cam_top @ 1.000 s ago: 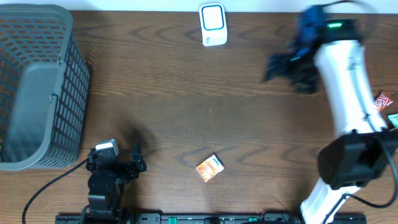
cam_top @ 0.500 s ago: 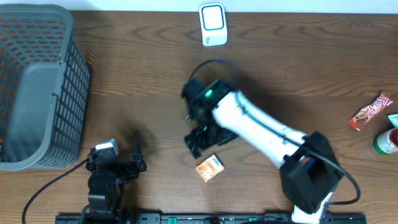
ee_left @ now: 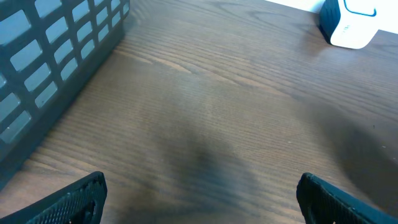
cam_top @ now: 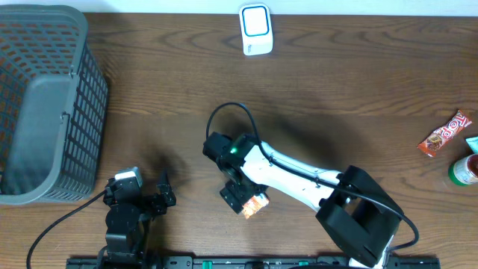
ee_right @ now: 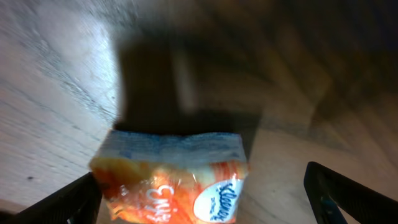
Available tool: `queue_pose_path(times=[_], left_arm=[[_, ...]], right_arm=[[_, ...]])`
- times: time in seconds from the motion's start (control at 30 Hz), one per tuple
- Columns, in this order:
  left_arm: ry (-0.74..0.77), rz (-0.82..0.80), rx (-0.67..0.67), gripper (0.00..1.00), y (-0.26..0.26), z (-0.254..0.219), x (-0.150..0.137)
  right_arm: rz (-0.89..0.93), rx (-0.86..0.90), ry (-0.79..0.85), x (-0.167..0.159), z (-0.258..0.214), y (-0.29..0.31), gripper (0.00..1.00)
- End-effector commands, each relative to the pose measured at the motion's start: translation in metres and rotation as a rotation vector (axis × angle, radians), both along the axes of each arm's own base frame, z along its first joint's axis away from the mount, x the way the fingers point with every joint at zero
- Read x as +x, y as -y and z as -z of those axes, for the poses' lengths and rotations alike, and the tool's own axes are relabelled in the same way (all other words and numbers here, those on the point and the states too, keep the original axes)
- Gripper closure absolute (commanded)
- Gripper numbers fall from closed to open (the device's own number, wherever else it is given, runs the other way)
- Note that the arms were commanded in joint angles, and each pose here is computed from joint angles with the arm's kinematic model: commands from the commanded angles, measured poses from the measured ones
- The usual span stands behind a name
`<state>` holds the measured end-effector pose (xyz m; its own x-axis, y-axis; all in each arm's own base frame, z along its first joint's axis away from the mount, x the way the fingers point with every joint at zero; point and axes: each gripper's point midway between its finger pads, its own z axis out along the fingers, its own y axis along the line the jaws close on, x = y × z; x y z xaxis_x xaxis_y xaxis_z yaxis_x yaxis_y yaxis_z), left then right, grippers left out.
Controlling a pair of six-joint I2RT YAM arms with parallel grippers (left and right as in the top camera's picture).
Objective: Scan the item barcode
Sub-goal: 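Move the right gripper down over the orange tissue pack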
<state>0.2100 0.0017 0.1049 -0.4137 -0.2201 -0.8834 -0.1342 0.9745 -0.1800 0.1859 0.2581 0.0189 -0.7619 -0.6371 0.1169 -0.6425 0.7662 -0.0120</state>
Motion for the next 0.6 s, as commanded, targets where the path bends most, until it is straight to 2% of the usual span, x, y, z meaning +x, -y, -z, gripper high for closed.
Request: queue_pose_path(times=[0.0, 0.3, 0.5, 0.57], left_arm=[[-0.008, 0.002, 0.018, 0.02, -0.001, 0.003, 0.000], [-0.008, 0.002, 0.018, 0.02, -0.001, 0.003, 0.000], [-0.008, 0.002, 0.018, 0.02, -0.001, 0.003, 0.000], [-0.008, 0.002, 0.018, 0.02, -0.001, 0.003, 0.000]], right_arm=[[-0.045, 0.048, -0.066, -0.013, 0.003, -0.008, 0.01], [-0.045, 0.095, -0.092, -0.019, 0.012, -0.013, 0.01], [0.062, 0.042, -0.113, -0.029, 0.021, 0.000, 0.01], [0.075, 0.037, -0.115, -0.030, 0.022, 0.001, 0.07]])
